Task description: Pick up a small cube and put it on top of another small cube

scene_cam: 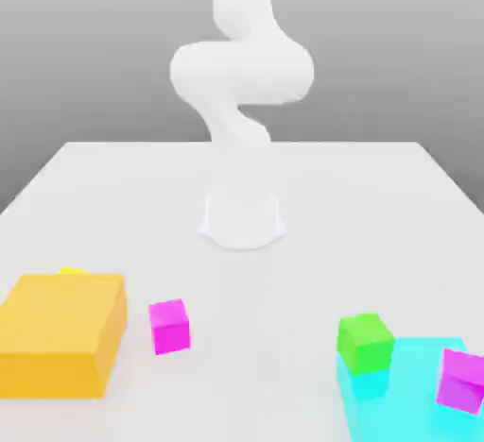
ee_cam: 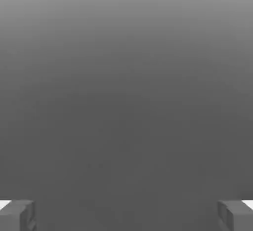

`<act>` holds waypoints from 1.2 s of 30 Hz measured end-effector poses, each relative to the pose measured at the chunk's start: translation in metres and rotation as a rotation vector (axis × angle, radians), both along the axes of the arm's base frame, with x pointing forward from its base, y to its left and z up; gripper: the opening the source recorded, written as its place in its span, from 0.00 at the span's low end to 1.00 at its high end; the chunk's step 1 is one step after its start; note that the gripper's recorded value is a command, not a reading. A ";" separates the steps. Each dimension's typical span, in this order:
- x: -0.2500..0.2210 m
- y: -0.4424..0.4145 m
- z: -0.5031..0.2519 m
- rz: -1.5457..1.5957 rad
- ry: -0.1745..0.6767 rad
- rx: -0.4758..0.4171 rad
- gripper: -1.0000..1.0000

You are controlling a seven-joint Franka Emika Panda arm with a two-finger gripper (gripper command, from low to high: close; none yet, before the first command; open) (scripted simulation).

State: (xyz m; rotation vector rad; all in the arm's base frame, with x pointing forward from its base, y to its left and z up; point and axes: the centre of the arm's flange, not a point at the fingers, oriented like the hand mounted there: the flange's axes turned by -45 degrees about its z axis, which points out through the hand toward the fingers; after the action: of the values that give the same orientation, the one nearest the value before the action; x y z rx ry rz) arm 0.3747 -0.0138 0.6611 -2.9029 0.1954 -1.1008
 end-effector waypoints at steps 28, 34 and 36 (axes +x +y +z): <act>-0.058 -0.097 -0.526 -1.080 0.634 0.425 0.00; -0.057 -0.097 -0.526 -1.080 0.632 0.425 0.00; -0.056 -0.098 -0.514 -1.080 0.632 0.424 0.00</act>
State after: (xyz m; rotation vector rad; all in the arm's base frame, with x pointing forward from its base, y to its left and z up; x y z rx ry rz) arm 0.3185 -0.1117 0.1471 -2.5321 1.8590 -0.0031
